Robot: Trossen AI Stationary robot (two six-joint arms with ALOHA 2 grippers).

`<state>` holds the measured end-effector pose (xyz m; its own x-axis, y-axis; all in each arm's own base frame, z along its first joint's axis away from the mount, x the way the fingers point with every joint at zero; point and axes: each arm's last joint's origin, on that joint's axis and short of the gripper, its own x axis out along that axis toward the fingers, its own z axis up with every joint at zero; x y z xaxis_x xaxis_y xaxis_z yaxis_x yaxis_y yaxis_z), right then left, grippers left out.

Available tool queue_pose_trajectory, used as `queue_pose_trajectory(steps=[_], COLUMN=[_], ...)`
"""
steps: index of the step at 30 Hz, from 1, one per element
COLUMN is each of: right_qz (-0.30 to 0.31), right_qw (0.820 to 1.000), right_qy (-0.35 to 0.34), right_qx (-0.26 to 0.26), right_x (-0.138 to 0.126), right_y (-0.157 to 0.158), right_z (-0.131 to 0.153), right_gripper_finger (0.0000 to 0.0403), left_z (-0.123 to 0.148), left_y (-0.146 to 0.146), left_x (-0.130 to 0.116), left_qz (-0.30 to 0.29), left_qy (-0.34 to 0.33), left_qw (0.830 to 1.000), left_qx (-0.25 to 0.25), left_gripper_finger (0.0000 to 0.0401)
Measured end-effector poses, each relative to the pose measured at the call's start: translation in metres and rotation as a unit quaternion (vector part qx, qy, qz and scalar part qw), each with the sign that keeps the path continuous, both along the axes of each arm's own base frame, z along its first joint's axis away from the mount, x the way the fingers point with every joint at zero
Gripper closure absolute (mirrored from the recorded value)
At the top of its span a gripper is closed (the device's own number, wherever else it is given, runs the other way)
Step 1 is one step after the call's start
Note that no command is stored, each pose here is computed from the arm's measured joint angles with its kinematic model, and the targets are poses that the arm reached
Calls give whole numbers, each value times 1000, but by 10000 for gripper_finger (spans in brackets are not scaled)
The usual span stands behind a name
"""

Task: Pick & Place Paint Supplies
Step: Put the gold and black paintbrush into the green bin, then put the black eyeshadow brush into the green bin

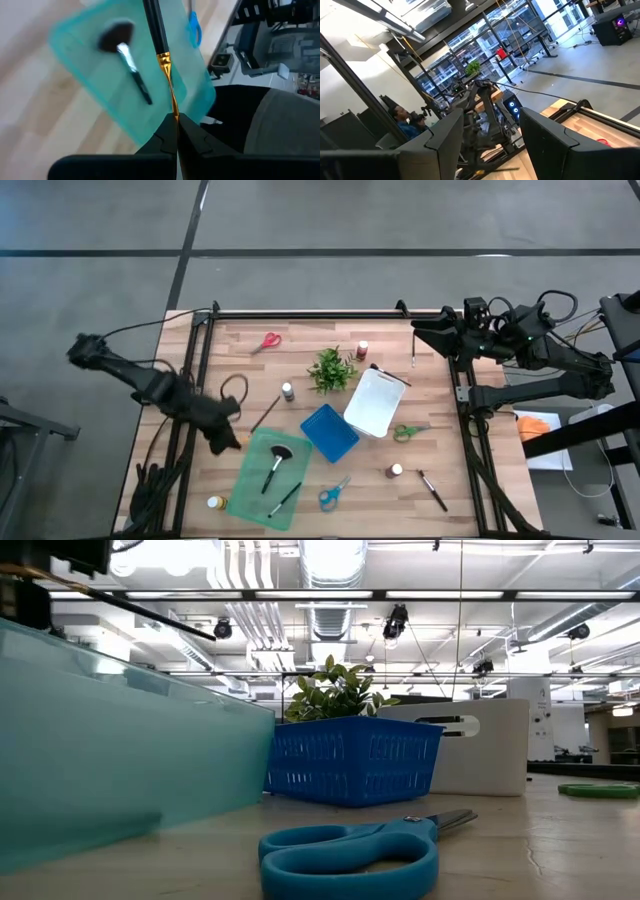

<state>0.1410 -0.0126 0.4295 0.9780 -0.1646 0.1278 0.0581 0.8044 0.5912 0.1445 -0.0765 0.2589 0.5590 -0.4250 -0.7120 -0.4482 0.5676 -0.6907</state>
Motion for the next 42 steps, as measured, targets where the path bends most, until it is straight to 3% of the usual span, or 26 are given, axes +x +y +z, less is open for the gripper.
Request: queue_pose_trajectory(steps=[9, 14, 19, 25, 36, 42], right_qz=[-1, 0, 0, 0, 1, 0], right_qw=[1000, 1000, 1000, 1000, 1000, 1000], right_qy=[0, -1, -2, -1, 0, 7], right_qx=[-2, 0, 3, 1, 1, 2], right_x=[0, 0, 0, 0, 0, 0], right_y=[0, 0, 0, 0, 0, 0], right_z=[0, 0, 0, 0, 0, -1], right_gripper_finger=[211, 211, 211, 211, 211, 211], left_z=[-28, -41, -49, -53, -53, -50], left_y=[-54, -67, -78, -82, -82, -82], left_x=[27, 44, 45, 42, 42, 41], left_qz=[-26, -33, -39, -53, -45, -70], left_qy=[21, 17, 38, 56, 62, 48], left_qw=[999, 999, 998, 997, 997, 996], left_qx=[0, -18, -26, -28, -34, -31], left_gripper_finger=[401, 401, 401, 398, 316, 303])
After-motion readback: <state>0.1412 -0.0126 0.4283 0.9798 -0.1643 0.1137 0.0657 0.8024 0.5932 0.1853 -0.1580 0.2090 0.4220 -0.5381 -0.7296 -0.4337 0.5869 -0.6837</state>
